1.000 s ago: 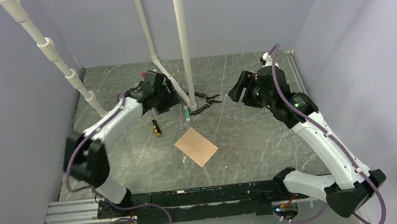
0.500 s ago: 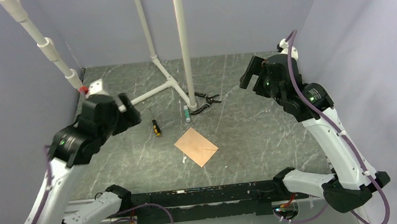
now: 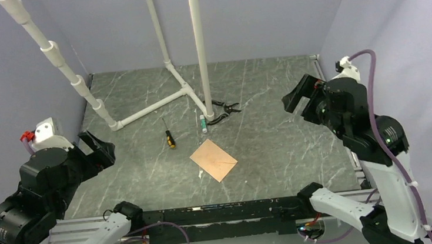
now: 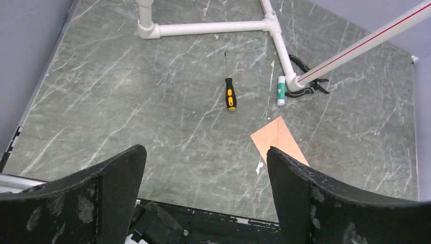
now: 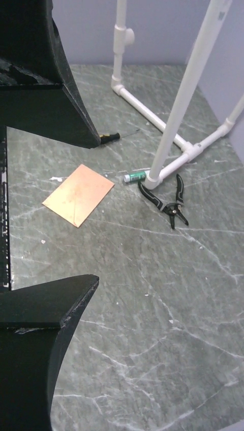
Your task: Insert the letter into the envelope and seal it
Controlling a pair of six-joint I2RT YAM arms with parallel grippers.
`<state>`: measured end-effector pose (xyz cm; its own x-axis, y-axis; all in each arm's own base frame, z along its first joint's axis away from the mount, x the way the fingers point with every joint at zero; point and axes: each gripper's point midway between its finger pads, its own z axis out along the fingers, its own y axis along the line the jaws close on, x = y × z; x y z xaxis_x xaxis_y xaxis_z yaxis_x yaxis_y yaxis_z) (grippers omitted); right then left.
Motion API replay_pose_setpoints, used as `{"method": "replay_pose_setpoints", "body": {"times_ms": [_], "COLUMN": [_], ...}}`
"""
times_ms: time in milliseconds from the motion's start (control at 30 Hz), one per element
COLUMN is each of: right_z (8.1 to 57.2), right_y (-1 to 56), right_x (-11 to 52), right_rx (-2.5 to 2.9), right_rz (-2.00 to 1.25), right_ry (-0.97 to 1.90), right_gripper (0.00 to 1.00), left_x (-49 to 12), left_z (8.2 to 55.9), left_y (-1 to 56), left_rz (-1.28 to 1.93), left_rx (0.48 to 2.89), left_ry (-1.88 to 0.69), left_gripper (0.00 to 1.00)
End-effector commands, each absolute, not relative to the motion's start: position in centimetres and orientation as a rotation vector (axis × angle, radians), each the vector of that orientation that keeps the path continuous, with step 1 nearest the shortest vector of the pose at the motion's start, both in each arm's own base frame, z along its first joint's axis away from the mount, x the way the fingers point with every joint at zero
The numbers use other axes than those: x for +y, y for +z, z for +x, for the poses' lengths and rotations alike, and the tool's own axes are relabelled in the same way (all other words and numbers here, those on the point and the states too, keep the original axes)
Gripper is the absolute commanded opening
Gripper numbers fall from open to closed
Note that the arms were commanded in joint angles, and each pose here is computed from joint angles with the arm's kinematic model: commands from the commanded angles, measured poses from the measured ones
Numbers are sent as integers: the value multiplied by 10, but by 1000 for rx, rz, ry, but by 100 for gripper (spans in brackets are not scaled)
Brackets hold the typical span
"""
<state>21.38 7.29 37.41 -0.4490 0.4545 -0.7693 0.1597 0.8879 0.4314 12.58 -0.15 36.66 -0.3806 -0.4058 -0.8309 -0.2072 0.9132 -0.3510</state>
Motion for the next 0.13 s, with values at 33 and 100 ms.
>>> {"method": "replay_pose_setpoints", "body": {"times_ms": [33,100], "right_z": [198,197], "right_y": [383,386], "right_x": [77,80], "right_rx": [2028,2023], "right_rz": [440,430], "right_ry": [456,481], "right_gripper": [100,100], "left_x": [3,2], "left_z": [119,118], "left_y": [369,370], "left_rz": [-422,-420], "left_rx": [1983,1987], "left_ry": [-212,-218], "left_gripper": [93,93]}}
